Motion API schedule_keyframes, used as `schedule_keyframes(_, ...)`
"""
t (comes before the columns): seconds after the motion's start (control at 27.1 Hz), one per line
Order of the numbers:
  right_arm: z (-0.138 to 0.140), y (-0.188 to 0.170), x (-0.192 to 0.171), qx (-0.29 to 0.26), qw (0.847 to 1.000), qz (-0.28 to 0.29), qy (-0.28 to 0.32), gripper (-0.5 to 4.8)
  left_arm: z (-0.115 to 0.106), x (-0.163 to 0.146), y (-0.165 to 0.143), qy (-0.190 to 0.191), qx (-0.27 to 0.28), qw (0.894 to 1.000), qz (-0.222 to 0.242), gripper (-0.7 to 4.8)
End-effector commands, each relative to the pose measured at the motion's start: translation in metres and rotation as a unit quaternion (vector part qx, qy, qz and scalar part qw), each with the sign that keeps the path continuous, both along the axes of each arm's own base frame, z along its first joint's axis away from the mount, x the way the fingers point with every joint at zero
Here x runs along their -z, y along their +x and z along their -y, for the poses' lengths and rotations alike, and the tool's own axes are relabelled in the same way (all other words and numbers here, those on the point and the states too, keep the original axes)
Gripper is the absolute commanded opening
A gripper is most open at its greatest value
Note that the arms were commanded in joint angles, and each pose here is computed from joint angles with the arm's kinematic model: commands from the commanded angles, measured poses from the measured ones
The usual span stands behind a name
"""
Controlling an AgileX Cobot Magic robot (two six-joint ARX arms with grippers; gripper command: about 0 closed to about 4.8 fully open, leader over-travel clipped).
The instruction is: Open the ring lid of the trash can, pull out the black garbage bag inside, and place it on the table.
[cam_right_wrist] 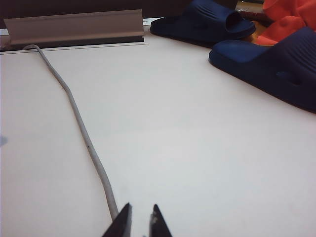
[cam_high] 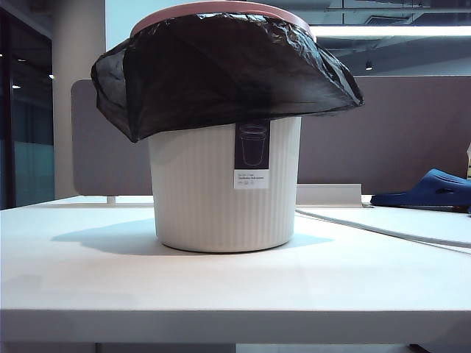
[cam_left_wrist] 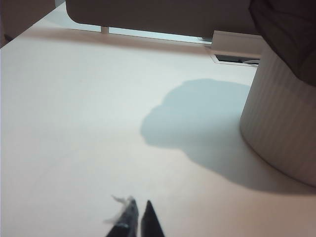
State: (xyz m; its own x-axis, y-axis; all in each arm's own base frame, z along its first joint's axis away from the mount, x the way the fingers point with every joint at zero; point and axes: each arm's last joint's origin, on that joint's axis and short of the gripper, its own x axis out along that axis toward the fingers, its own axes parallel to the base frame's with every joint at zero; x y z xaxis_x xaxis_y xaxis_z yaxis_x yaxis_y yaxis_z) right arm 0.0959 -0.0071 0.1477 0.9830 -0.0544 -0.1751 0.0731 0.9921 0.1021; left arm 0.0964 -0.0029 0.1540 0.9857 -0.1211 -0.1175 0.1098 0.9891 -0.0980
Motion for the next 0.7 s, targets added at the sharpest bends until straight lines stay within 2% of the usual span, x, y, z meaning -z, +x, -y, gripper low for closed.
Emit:
schedule_keyframes(0.04,0.000,0.000,-0.001,0.001,1.000,0.008,-0.002,0.53,0.000,-0.001,0.000,-0.002,0.003,1.000,0.005,0.21)
schedule_keyframes(0.15,0.000,0.000,-0.001,-0.002,1.000,0.009,0.006,0.53,0.000,-0.002,0.000,-0.009,0.005,1.000,0.004,0.21)
schedule_keyframes(0.26,0.000,0.000,-0.001,0.001,1.000,0.009,0.020,0.53,0.001,-0.002,0.000,-0.072,0.008,0.997,-0.004,0.21)
schedule_keyframes(0.3,0.000,0.000,-0.001,0.002,1.000,0.010,0.026,0.53,0.001,-0.002,0.000,-0.083,0.007,0.997,-0.005,0.21)
schedule_keyframes(0.37,0.000,0.000,-0.001,0.012,0.996,0.013,0.089,0.53,0.001,-0.002,0.000,-0.121,0.003,0.993,-0.011,0.21)
schedule_keyframes(0.41,-0.001,0.000,-0.001,0.013,0.988,0.015,0.153,0.53,0.001,-0.002,0.000,-0.161,-0.002,0.987,-0.016,0.21)
schedule_keyframes(0.48,-0.003,0.000,-0.002,-0.008,0.973,0.015,0.229,0.53,0.001,-0.002,0.000,-0.227,-0.010,0.973,-0.026,0.21)
schedule_keyframes(0.55,-0.005,0.001,-0.004,-0.040,0.966,0.016,0.257,0.53,0.001,-0.002,0.000,-0.245,-0.012,0.969,-0.028,0.21)
schedule_keyframes(0.7,-0.008,0.001,-0.013,-0.103,0.954,0.045,0.279,0.53,0.001,-0.002,0.000,-0.246,-0.009,0.969,-0.028,0.21)
